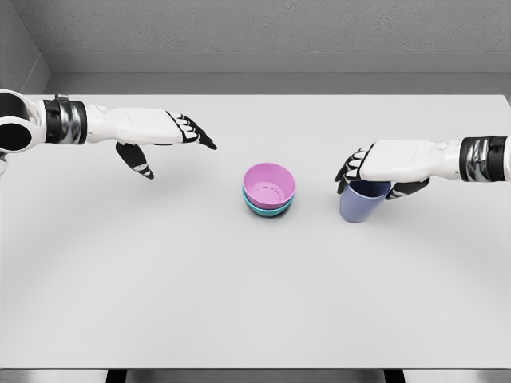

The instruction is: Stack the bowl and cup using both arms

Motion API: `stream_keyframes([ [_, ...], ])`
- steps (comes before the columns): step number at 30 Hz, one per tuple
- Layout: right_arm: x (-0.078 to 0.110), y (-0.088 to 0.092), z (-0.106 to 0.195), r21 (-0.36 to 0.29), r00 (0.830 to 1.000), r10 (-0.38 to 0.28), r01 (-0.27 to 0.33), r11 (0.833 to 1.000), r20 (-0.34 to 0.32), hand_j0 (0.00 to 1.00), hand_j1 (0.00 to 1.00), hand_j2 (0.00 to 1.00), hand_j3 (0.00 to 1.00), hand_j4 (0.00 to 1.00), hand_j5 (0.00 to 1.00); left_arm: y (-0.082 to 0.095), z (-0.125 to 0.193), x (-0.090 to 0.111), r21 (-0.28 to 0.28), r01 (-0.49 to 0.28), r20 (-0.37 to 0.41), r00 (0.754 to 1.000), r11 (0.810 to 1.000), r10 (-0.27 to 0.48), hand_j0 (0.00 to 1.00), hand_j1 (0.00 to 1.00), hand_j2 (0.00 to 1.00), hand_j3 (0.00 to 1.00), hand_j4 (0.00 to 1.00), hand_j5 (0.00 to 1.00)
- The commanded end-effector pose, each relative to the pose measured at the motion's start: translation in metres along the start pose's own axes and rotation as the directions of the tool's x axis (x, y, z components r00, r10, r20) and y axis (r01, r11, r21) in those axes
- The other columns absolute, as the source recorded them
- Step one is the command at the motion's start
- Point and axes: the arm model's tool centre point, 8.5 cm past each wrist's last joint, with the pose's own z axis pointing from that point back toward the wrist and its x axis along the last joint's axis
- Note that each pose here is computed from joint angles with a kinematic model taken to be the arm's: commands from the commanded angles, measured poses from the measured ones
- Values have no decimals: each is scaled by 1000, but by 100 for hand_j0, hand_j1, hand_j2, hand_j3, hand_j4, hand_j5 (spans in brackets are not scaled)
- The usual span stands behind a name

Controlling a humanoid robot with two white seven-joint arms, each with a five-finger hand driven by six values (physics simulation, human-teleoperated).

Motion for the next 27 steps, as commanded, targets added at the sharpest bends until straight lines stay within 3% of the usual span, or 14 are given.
stream_keyframes([
  [1, -1, -1, 2, -5, 1000, -5, 5, 1000, -3, 64, 64, 64, 64, 64, 64, 1, 0, 0, 5, -5, 0, 1000, 1000, 5, 100, 100, 100, 100, 100, 100],
  [13, -4, -12, 3, -39, 1000, -4, 3, 999, -7, 62, 62, 62, 62, 62, 62, -2, 8, -4, -1, -7, -18, 1000, 1000, 7, 100, 100, 100, 100, 100, 100],
  [17, -7, -33, 9, -111, 1000, 9, -11, 994, -21, 63, 63, 63, 63, 63, 63, -2, 8, -4, -1, -7, -18, 1000, 1000, 7, 100, 100, 100, 100, 100, 100],
  [27, 5, -68, -9, -223, 999, 29, -20, 975, 39, 64, 64, 64, 64, 64, 64, -1, 8, -4, 0, -7, -16, 1000, 1000, 7, 100, 100, 100, 100, 100, 100],
])
